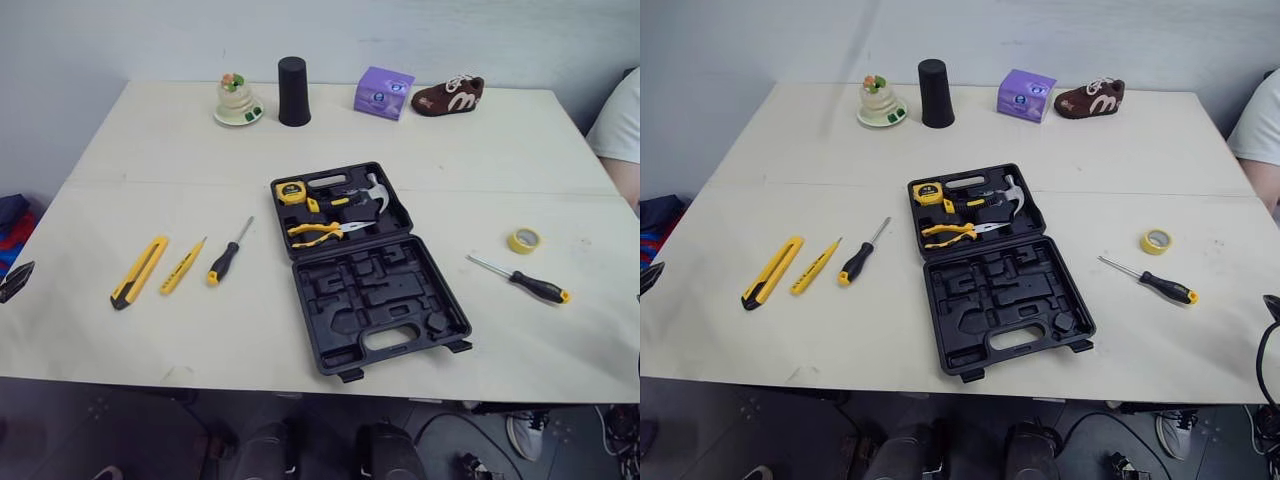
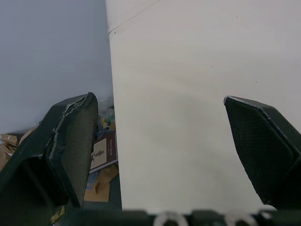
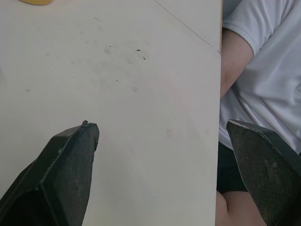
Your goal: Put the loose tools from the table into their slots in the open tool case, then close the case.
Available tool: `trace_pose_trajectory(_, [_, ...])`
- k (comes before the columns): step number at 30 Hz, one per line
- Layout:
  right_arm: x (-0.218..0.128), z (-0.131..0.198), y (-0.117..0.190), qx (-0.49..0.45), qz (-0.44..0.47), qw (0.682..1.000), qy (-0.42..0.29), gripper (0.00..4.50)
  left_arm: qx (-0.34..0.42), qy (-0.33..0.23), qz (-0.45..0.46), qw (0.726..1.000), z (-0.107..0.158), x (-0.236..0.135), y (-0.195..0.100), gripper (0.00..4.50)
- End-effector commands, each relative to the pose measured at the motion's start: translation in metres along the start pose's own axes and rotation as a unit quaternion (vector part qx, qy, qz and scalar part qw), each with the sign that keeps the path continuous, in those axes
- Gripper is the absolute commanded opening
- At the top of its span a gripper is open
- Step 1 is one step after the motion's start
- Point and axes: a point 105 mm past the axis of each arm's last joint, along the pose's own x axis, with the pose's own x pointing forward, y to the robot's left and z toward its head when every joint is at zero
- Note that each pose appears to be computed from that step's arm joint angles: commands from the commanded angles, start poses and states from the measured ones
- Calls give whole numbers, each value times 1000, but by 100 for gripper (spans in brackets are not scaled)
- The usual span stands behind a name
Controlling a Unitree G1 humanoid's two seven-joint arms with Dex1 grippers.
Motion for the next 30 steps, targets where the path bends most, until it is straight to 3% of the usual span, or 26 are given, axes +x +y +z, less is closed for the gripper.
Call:
trace_pose_trajectory(1, [2,19,-6,-3,-9,999,-38,450,-8,-34,-1,999,14,2,2,447])
trace_pose_trajectory(11, [33,89,46,-1,125,982,-139,450,-5,-118,-163,980,59,28,-62,447])
trace_pose_trajectory(15, [55,132,94,-3,227,960,-165,450,14,-154,-284,946,104,36,-137,447])
trace_pose_trajectory(19, [66,147,128,-33,284,946,-155,450,30,-163,-351,922,131,30,-185,447])
trace_pose_trajectory(20, [69,151,133,-42,287,944,-155,393,33,-159,-366,916,134,29,-194,450])
trace_pose_trajectory(23, [81,159,142,-51,287,945,-152,289,31,-140,-379,914,140,33,-210,381])
trace_pose_trajectory(28, [102,166,164,-90,303,938,-143,30,-2,-116,-411,904,145,44,-246,150])
trace_pose_trajectory(29, [105,165,168,-104,308,935,-140,0,-9,-110,-414,904,145,47,-251,101])
trace_pose_trajectory(30, [109,166,173,-109,310,934,-138,0,-18,-104,-421,901,145,48,-258,55])
